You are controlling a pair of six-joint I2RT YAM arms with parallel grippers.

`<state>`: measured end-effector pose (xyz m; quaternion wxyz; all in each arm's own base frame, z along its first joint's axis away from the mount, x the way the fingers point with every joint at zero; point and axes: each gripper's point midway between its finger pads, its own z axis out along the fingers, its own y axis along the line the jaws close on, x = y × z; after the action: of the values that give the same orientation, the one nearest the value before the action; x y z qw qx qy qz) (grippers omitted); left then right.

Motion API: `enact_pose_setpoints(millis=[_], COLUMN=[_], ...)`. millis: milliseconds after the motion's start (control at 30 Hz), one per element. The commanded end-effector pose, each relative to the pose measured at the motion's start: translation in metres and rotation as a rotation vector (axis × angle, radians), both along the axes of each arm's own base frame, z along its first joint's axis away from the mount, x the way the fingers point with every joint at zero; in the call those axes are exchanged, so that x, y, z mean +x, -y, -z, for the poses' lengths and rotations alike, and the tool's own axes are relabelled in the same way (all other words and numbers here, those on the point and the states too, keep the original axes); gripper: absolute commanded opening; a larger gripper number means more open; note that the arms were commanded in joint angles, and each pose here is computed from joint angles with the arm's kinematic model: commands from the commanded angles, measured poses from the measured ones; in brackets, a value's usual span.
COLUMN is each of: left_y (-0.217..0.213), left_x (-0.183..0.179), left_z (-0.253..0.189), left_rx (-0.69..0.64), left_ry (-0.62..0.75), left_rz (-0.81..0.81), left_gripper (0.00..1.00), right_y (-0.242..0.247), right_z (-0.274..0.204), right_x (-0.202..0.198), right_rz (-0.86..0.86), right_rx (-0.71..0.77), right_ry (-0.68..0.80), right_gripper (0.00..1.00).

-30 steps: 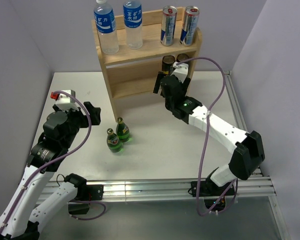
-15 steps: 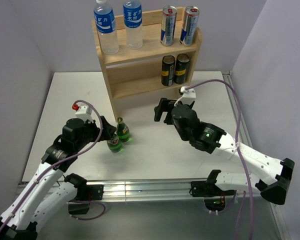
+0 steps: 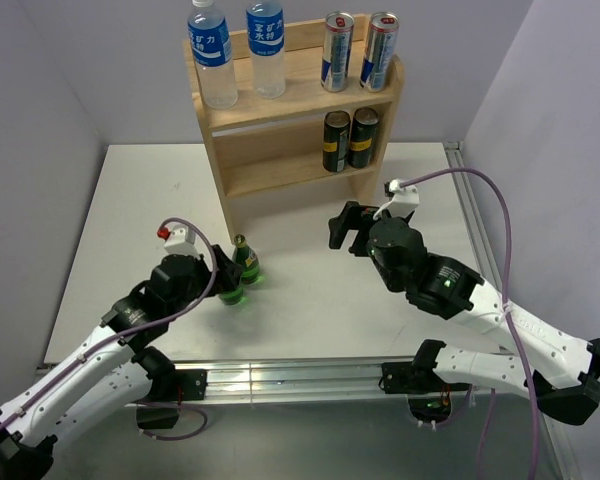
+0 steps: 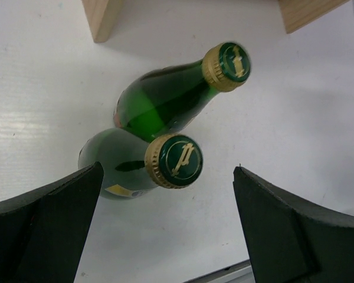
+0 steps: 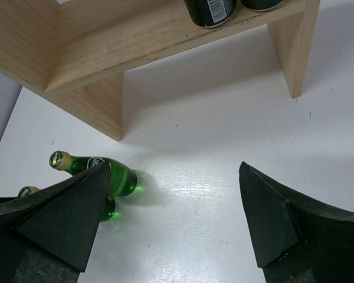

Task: Place and organize the beverage onto the shelf

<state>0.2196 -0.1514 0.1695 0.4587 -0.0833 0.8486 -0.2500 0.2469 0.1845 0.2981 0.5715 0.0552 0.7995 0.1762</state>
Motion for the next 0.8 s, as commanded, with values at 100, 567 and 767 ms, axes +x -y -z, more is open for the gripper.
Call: enact_pose_setpoints(millis=[100,567,767], left_y=[-0.007,-0.005,-0.001], left_x=[0.004,0.000,0.010], left_z=[0.022,0.084,0.099], left_rx=[0.035,0.107,0.074], left_ry=[0.017,0.040,0.105], left_rz=[-0.186,-0.336,-0.380], left_gripper=[0.99,0.99,0.99], right_y=[0.014,0.027,0.035], right_z=[0.002,0.007,0.012], right_x=[-0.008,-0.021,-0.027], right_rz=[0.016,-0.005,-0.006], right_rx=[-0.016,-0.046,-0.064], right_ry=[-0.004,-0.033,-0.051], right_gripper=[0.96,0.96,0.96])
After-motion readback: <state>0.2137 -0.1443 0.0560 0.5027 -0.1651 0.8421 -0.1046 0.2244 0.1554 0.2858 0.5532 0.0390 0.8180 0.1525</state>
